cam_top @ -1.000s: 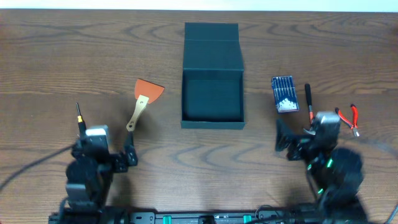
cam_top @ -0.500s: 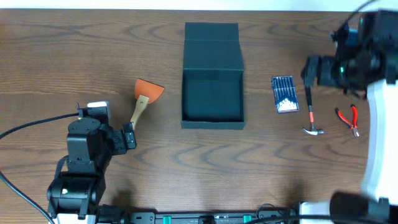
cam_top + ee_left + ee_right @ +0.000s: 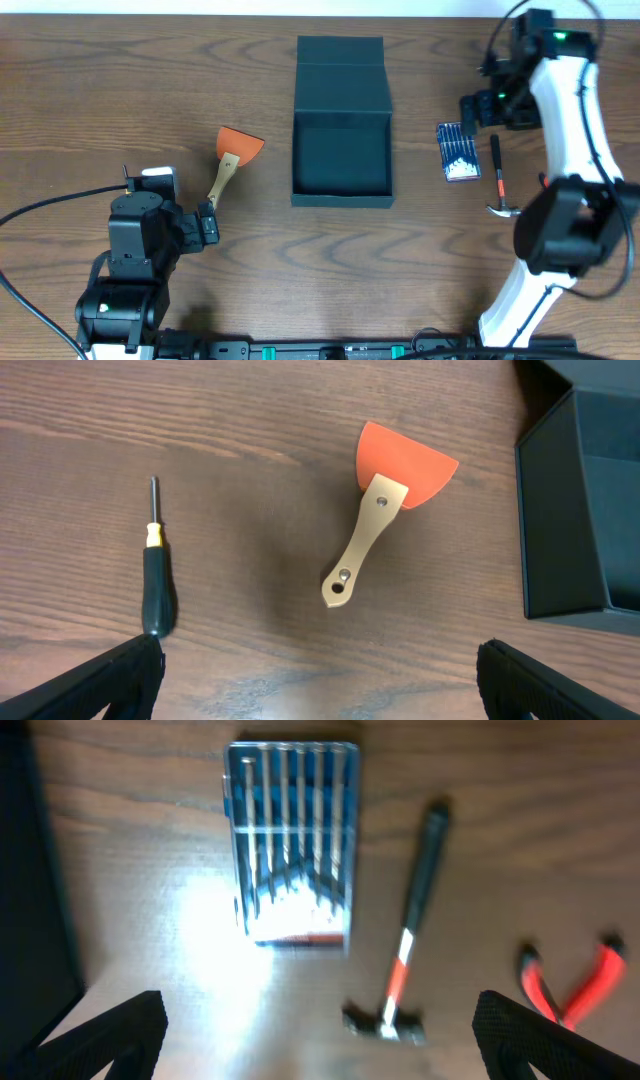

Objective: Pack container
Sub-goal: 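Move the right gripper over the blue screwdriver set case, then lower the right gripper and grasp the blue screwdriver set case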

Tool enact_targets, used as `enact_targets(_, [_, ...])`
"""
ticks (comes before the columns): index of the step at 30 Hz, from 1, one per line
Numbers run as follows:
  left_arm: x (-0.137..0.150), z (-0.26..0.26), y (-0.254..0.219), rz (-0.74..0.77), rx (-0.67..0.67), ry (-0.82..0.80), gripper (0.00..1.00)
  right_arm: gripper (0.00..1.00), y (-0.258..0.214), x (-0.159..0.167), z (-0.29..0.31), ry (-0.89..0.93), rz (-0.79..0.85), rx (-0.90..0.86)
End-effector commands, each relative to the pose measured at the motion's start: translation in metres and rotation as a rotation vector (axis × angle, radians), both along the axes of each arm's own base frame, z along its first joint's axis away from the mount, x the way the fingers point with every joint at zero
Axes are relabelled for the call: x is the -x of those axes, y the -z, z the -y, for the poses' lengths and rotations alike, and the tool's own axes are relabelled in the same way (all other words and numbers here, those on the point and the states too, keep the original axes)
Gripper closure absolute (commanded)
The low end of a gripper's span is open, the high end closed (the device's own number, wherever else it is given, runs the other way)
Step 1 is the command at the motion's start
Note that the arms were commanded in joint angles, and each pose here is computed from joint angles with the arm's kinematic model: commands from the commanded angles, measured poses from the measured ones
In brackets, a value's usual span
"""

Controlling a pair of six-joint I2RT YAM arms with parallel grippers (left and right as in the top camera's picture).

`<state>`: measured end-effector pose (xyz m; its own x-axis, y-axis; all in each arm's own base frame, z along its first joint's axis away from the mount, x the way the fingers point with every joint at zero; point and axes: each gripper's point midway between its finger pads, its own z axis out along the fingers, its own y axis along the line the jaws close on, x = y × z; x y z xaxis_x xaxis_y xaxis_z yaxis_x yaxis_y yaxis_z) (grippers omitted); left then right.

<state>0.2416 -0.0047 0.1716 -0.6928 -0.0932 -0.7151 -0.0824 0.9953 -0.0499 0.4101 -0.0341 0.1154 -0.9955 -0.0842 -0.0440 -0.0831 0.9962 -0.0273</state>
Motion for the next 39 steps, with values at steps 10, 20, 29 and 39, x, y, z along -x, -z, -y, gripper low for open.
enact_targets(10, [0.000, 0.000, -0.008, 0.010, 0.004, -0.007, 0.02, 0.01, 0.079, -0.031, -0.029, -0.150, -0.061, 0.098])
enact_targets(20, [0.004, -0.001, -0.004, -0.011, 0.002, -0.007, 0.02, 0.01, 0.082, -0.036, -0.011, -0.080, -0.047, 0.180])
enact_targets(29, [0.004, 0.000, -0.004, -0.011, 0.002, -0.007, 0.02, 0.01, 0.101, -0.023, -0.010, -0.036, -0.085, 0.172])
enact_targets(39, [0.004, 0.000, -0.004, -0.011, 0.000, -0.004, 0.01, 0.01, 0.132, 0.003, -0.013, 0.003, -0.147, 0.146])
